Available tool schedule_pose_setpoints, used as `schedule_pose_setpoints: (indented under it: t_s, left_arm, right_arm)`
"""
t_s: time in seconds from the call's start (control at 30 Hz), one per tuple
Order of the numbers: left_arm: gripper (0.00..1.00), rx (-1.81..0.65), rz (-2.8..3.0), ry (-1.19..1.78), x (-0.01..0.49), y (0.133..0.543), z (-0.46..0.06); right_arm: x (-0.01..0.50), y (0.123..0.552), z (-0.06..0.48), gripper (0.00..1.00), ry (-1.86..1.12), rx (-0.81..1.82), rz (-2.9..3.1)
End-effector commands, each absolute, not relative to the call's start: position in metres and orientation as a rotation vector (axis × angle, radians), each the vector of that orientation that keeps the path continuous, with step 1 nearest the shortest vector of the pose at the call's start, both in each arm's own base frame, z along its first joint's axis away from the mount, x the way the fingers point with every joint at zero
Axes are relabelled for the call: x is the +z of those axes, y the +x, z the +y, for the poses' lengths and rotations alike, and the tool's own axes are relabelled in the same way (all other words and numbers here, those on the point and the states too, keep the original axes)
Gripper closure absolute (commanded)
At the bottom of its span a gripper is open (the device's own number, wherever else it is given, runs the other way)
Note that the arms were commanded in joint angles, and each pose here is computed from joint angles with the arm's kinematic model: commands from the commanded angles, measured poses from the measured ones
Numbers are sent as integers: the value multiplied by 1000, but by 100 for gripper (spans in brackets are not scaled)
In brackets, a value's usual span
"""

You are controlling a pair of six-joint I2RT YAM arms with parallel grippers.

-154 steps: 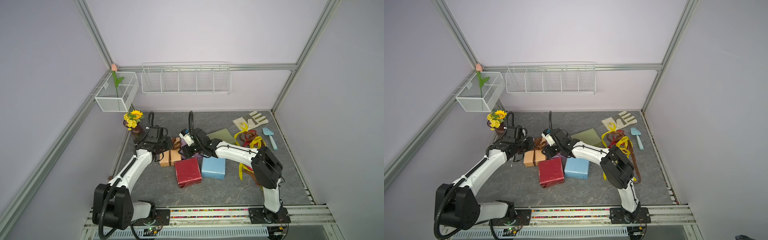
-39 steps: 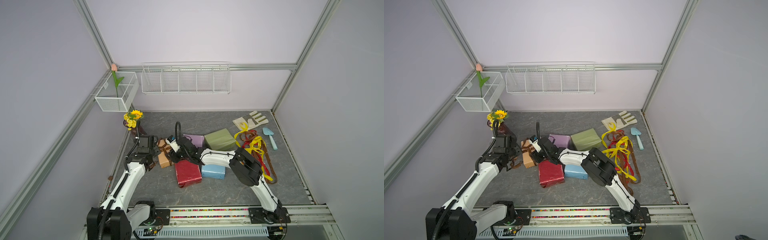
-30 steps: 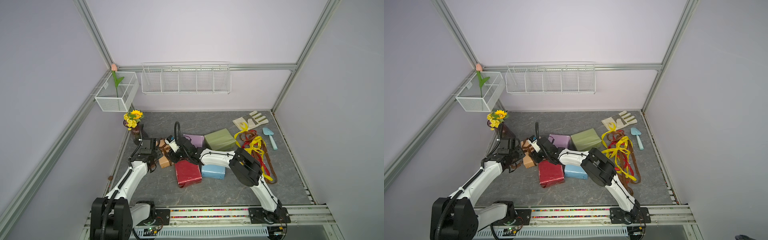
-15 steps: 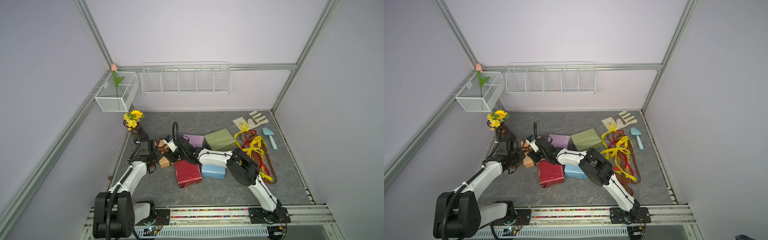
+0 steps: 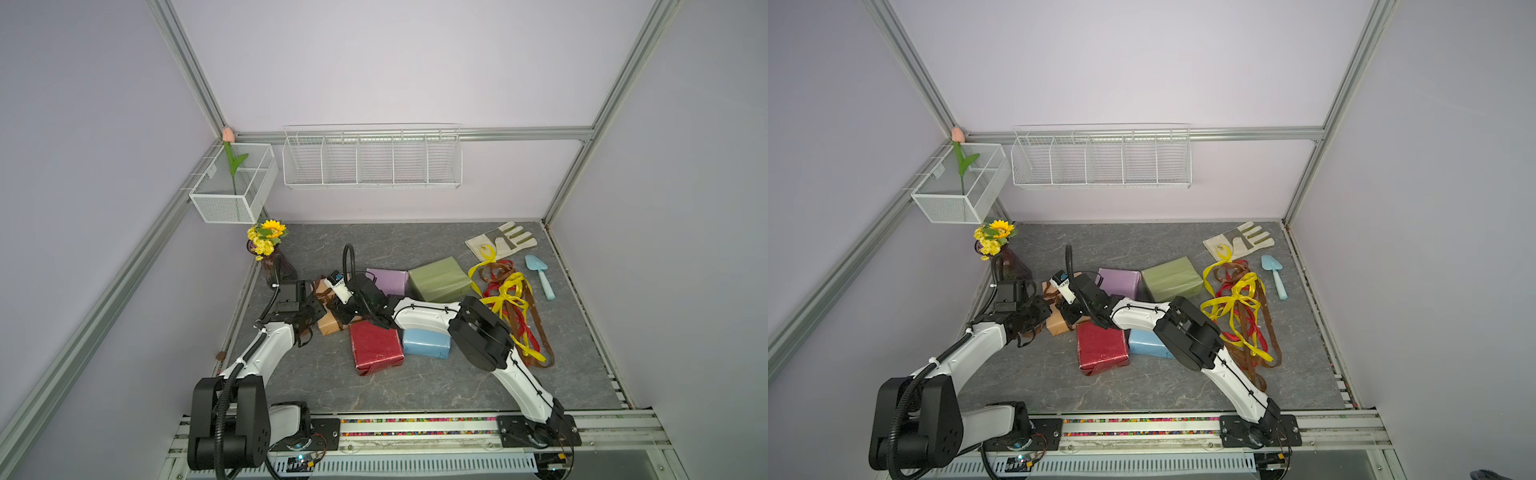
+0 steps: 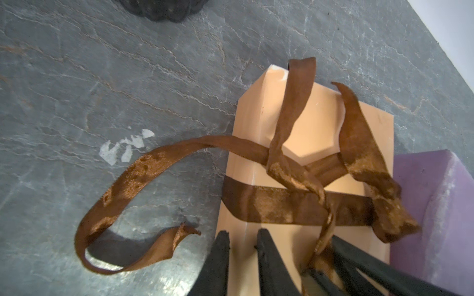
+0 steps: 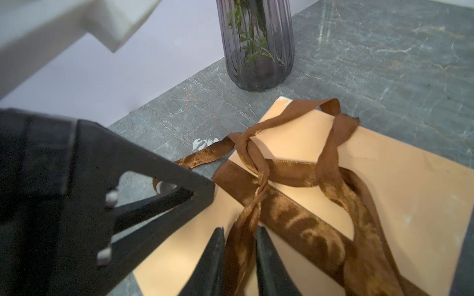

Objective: Untie the ribbon bows on the gift boxes
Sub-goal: Untie the ribbon from the gift box.

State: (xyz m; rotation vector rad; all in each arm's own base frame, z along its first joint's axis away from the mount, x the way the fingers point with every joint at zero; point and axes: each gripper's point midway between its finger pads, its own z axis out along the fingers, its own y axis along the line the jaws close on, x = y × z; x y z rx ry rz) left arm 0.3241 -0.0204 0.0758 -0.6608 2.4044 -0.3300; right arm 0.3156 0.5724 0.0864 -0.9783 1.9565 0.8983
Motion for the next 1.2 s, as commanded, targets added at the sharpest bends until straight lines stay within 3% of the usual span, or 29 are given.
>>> schedule_pose_setpoints:
  t_s: [0.0, 0.2, 0.53, 0.73, 0.93, 1.17]
  left_arm:
    - [78, -308, 2466, -680, 56, 311, -17]
    - [78, -289, 2463, -685, 56, 311, -14]
    - [78, -279, 2465, -680, 57, 313, -12]
    - [78, -280, 2472, -681, 56, 313, -12]
    - [78, -280, 2487, -672, 56, 314, -13]
    - [80, -305, 2523, -663, 53, 317, -18]
  right_arm:
    - [77, 307, 562, 83, -993, 908, 1988]
    - [111, 301, 552, 93, -987, 980, 1935]
    - [191, 266, 514, 93, -1065, 1007, 1788]
    - [181, 244, 482, 93, -1074, 959, 1826]
    - [147, 220, 460, 87, -1123, 879, 1926]
    - [136, 218, 448, 83, -1120, 829, 1969]
